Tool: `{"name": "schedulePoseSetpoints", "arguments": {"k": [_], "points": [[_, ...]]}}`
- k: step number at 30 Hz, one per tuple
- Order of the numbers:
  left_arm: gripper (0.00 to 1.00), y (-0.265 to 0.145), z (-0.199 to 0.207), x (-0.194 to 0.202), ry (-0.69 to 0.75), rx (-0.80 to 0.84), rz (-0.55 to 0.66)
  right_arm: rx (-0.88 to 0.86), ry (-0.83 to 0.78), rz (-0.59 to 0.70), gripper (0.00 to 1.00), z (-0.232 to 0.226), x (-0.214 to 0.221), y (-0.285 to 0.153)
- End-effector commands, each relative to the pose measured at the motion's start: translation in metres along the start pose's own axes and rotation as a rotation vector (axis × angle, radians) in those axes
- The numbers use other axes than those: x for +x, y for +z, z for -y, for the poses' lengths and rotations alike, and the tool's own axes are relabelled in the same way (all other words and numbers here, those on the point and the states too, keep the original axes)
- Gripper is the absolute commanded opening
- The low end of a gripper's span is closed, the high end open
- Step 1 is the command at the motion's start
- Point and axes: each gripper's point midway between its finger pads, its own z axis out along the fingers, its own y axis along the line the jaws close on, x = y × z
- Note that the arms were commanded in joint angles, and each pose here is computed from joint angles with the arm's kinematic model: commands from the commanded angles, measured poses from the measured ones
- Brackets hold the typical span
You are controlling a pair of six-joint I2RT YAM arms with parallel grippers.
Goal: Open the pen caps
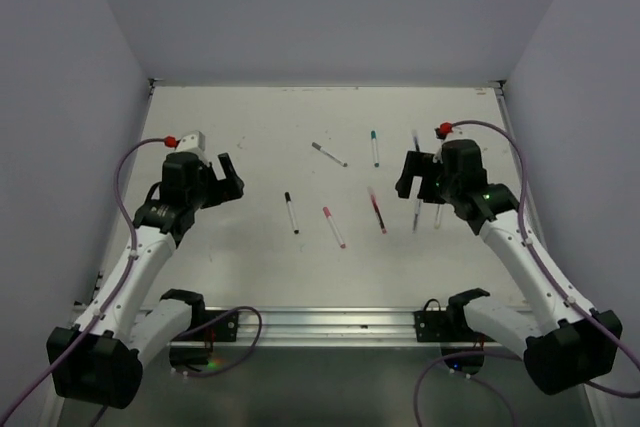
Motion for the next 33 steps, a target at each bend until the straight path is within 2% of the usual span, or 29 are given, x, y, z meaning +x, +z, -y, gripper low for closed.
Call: {"name": "schedulePoseSetpoints", "arguments": {"k": [1,5,9,14,15,18,24,33], "points": [[1.0,0.01,0.01,0.012,-0.02,0.047,-0.053,-0.022,-0.029,0.008,0.99,-0.017,0.004,0.016],[1.0,0.017,0.006,0.018,0.0,0.023,-0.106,-0.004,-0.056,-0.051,0.98,-0.034,0.026,0.041],[1.0,0.02,0.0,0.015,0.026,-0.016,-0.121,0.007,-0.154,-0.122,0.98,-0.064,0.058,0.066],[1.0,0.027,0.0,0.017,0.034,-0.016,-0.126,-0.075,-0.197,-0.12,0.93,-0.116,0.076,0.085],[1.0,0.029,-0.001,0.019,0.031,-0.018,-0.131,-0.089,-0.231,-0.14,0.92,-0.128,0.089,0.089],[1.0,0.03,-0.003,0.02,0.027,-0.018,-0.131,-0.129,-0.265,-0.09,0.88,-0.164,0.083,0.09],[1.0,0.024,-0.012,0.005,-0.005,-0.037,-0.07,-0.169,-0.327,-0.093,0.81,-0.213,0.097,0.111],[1.0,0.023,-0.025,0.003,-0.041,-0.055,-0.05,-0.203,-0.379,-0.123,0.64,-0.258,0.126,0.137]]}}
